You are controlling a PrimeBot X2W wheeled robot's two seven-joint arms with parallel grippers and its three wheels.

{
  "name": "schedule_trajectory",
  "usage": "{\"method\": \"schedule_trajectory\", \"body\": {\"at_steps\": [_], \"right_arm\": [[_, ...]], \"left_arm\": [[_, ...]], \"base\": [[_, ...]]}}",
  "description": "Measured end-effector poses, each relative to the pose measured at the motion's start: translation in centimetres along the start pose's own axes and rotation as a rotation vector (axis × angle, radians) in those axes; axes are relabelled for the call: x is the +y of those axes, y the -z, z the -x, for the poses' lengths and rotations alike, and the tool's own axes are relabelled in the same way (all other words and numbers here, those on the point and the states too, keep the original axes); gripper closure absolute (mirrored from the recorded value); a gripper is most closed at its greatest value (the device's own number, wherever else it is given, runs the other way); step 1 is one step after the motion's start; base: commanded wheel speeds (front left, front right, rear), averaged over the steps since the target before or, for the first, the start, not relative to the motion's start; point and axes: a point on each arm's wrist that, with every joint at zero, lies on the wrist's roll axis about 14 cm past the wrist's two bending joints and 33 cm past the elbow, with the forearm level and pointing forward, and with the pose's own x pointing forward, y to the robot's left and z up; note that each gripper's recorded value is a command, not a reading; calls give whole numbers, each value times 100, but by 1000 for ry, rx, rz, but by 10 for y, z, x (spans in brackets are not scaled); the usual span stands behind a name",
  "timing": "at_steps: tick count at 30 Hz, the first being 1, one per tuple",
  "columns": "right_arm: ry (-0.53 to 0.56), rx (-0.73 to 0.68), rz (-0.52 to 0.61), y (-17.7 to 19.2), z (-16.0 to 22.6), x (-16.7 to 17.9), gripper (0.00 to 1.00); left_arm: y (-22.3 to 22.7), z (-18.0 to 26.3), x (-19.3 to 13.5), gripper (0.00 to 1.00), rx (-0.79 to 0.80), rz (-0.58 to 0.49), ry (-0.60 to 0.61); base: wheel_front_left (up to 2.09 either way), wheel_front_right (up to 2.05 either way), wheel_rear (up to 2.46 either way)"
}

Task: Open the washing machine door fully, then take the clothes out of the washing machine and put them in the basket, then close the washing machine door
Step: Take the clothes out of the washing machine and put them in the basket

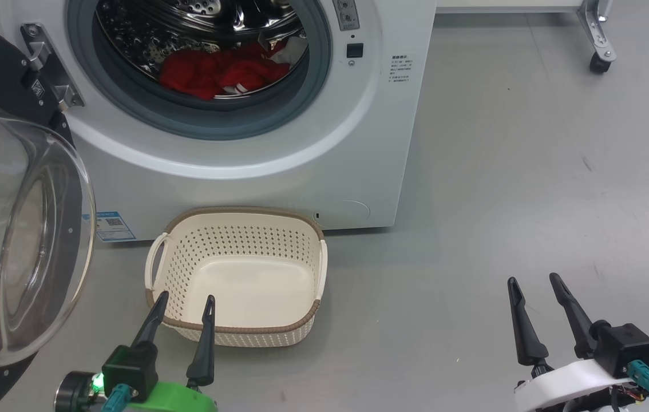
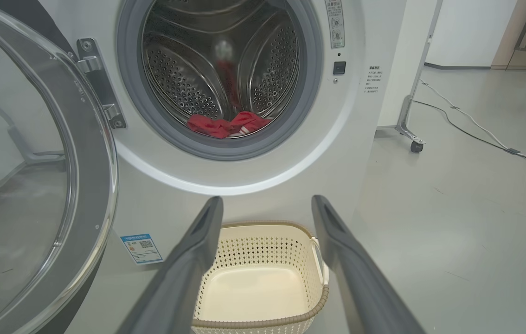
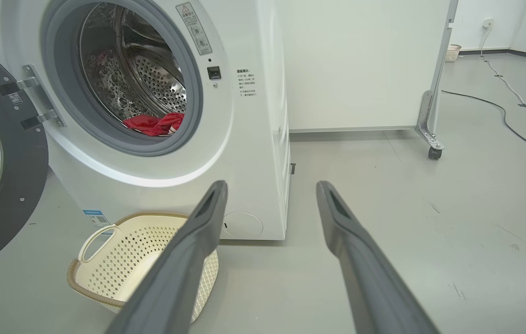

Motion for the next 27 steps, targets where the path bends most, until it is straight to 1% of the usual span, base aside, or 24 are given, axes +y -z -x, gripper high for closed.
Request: {"method": "schedule_trajectory", "body": {"at_steps": [16, 27], "right_arm": [[-6, -4, -9, -1, 1, 5, 0], [-3, -6, -10, -2, 2, 4, 0]], "left_arm": [[-3, 0, -1, 0, -9, -1, -1], [-3, -1, -6, 0, -3, -1, 17]], "base": [[2, -3, 0], [24, -51, 27]]}}
